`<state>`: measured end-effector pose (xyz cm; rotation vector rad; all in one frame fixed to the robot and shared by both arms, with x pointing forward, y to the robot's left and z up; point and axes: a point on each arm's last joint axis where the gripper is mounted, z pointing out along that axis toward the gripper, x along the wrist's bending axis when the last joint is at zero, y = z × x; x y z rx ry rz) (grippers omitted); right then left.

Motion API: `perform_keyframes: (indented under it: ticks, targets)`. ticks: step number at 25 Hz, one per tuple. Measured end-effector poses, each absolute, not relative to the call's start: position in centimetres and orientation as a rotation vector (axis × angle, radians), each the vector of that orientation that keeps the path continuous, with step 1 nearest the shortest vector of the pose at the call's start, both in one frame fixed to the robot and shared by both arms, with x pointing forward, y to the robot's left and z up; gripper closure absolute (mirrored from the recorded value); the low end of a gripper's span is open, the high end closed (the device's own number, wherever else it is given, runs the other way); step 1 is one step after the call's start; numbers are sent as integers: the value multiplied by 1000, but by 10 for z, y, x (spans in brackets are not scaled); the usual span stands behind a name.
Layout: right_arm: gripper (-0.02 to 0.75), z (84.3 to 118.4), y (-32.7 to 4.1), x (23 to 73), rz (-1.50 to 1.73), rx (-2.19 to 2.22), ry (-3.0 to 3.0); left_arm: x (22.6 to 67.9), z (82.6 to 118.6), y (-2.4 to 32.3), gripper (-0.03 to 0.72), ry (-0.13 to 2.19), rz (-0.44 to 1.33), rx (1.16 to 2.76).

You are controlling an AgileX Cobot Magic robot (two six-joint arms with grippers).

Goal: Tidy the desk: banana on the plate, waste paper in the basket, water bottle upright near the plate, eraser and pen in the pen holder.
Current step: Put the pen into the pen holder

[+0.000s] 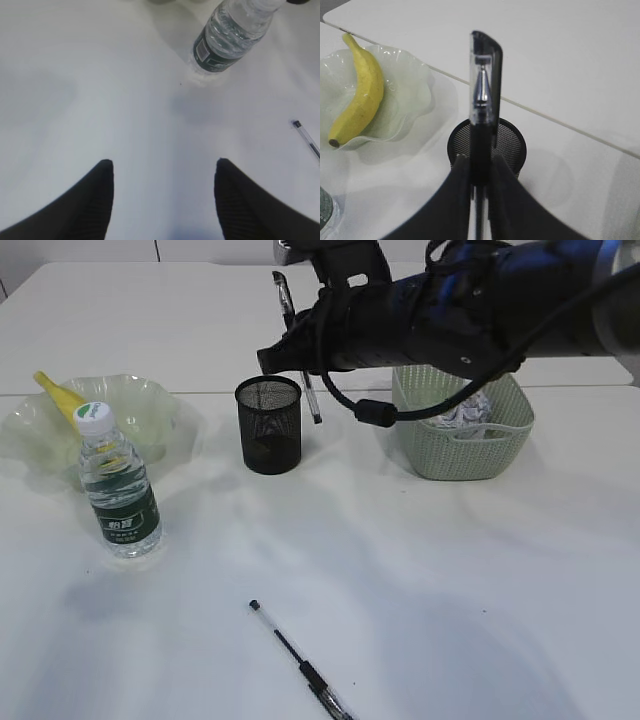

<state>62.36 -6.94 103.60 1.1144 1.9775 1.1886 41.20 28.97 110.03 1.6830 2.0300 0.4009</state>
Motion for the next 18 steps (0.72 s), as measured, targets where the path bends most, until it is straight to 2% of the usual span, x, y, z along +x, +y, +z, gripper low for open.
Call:
perform_keyframes:
  ticks: [9, 18]
  targets:
    - [691, 1036, -67, 624, 1112, 859, 2022, 413, 1101, 290, 235, 2016, 415, 1674]
    - [691, 1012, -53, 633, 1377, 829, 2041, 415, 1102, 290, 235, 2005, 427, 1664]
